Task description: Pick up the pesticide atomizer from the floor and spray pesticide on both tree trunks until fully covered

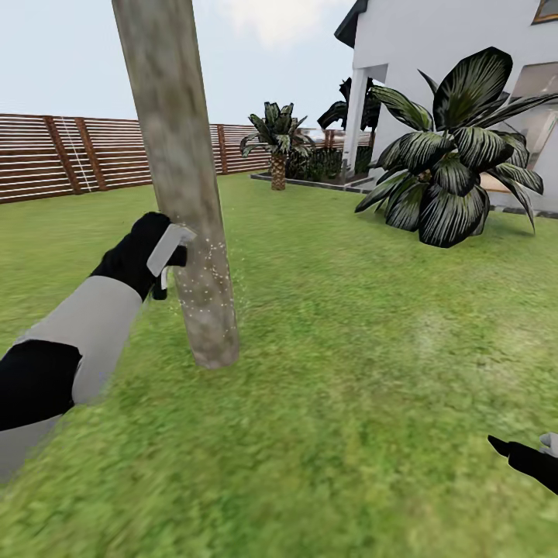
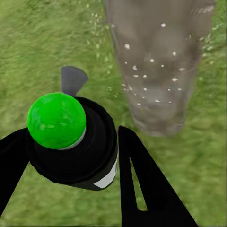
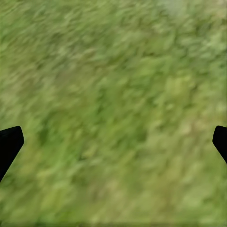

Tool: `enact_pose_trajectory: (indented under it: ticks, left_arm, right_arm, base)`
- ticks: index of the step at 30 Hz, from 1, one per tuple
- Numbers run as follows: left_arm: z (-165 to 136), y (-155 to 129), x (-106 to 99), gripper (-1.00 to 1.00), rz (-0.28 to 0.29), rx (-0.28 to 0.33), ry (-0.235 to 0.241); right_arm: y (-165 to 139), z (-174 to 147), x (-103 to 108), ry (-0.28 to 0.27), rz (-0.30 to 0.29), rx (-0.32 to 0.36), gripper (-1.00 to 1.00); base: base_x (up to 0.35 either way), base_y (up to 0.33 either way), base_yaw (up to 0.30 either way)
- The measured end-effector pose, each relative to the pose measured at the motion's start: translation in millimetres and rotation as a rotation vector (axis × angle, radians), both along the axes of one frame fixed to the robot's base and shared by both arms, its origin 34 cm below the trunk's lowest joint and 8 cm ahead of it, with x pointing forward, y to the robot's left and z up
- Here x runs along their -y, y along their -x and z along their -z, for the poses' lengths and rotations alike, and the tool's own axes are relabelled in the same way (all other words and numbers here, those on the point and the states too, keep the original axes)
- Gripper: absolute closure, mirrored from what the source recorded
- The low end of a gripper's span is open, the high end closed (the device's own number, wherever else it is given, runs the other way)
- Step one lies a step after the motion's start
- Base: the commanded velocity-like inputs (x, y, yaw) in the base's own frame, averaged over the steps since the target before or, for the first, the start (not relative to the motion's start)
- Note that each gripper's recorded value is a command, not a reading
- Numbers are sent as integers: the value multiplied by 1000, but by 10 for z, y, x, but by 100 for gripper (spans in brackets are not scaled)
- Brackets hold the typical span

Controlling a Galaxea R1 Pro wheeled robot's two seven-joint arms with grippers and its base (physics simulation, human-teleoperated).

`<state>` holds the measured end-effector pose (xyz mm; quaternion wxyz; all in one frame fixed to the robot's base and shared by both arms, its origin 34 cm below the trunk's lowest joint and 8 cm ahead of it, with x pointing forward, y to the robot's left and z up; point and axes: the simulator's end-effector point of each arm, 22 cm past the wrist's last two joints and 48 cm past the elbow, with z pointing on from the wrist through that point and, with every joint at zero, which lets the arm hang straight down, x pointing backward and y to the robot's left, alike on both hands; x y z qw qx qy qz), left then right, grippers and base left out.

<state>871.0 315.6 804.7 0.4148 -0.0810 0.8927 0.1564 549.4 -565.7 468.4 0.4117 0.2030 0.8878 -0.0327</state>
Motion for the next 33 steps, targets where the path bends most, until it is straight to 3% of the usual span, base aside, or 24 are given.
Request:
enact_pose_trajectory:
  ticks: [4,8,11,13,18,20,25,33]
  left_arm:
    - [260,158,-752,100,-107,-70,-30]
    - [832,314,-922,100,-145,-180,-5]
    - [1310,415,-1051,100,-194,-201,0]
    - [1781,546,-1129,100,-219,-207,13]
    - [2888,854,-931,100,-138,-181,105]
    - [3112,948,-929,100,-126,-149,98]
    - [3480,1164,-825,100,-114,-144,101]
    - [3647,1219,-664,100,-48,-148,149]
  right_arm:
    - [0,0,0,0,0,0,-100]
    - [0,1,0,0,0,0,-100]
    - [1,1,1,0,0,0,-100]
    - [2,4,1,0,1,-1,-100]
    - [4,10,3,1,2,-2,-100]
    - [-15,-15,14,15,-4,9,-100]
    - [-126,-162,64,102,-41,76,-100]
    - [-134,-166,63,107,-44,81,-100]
  base:
    - [0,0,0]
    - [0,0,0]
    - [0,0,0]
    - [0,0,0]
    - [0,0,0]
    - [0,0,0]
    - [-13,0,0]
    - [-257,0,0]
